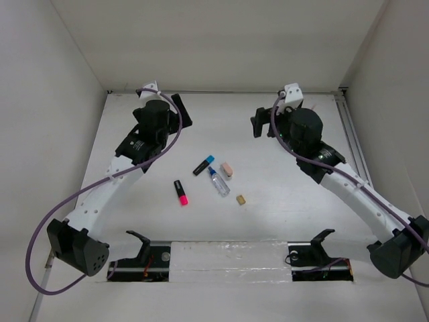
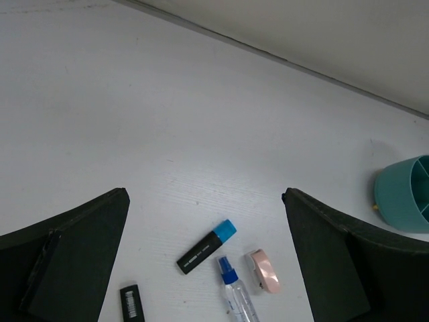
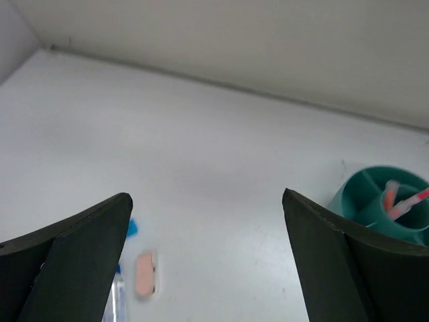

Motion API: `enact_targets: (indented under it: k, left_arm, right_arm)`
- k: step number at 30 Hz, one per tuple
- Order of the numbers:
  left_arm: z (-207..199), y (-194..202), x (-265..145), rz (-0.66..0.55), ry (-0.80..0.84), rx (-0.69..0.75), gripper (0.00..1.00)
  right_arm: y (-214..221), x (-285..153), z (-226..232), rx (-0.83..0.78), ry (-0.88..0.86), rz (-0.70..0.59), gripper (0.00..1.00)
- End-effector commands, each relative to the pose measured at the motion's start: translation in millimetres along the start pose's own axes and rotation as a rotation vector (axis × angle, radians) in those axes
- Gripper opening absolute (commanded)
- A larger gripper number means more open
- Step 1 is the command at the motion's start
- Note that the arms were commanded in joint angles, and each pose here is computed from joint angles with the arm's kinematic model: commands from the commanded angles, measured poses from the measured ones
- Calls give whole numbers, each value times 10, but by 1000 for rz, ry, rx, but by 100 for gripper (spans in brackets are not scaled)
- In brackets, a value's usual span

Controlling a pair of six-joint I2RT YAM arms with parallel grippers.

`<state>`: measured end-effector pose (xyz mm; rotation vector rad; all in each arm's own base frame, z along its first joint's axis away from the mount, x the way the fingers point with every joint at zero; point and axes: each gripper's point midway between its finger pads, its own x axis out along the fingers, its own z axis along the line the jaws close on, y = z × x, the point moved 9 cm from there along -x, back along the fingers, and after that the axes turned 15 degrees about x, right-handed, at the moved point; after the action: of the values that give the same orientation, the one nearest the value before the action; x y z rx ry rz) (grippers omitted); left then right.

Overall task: Sort the stationery into containers
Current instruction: Pick up the stationery from the center of the board.

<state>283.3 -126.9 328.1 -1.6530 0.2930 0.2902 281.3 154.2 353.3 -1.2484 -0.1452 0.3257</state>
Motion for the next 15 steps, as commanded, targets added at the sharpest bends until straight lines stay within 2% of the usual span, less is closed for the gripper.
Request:
enact_targets:
  k: [1,6,10,11,12,15]
  left_arm:
    - [-5,-280,-176,-96,23,-68,100]
    - [166,-224,-79,-55,-218,-52,100]
    - [165,-265,-88,-49,-232,-58,100]
    - [170,-252,-92,-42,-234,-54,100]
    - [163,-249,-92,-39,-226,-54,100]
    - [170,-267,-119,-46,-223,-58,100]
  right_arm:
    - [284,-121,123,-17,-7,172,100]
    - [783,-230,225,-42,33,382,95]
    - [1172,-382,309,-14,30,487,83]
    - [1311,-471,317,-21,20,521,75]
    - [1365,-513,330,-8,14,528,72]
    - [1614,-601,275,-21,15,591,71]
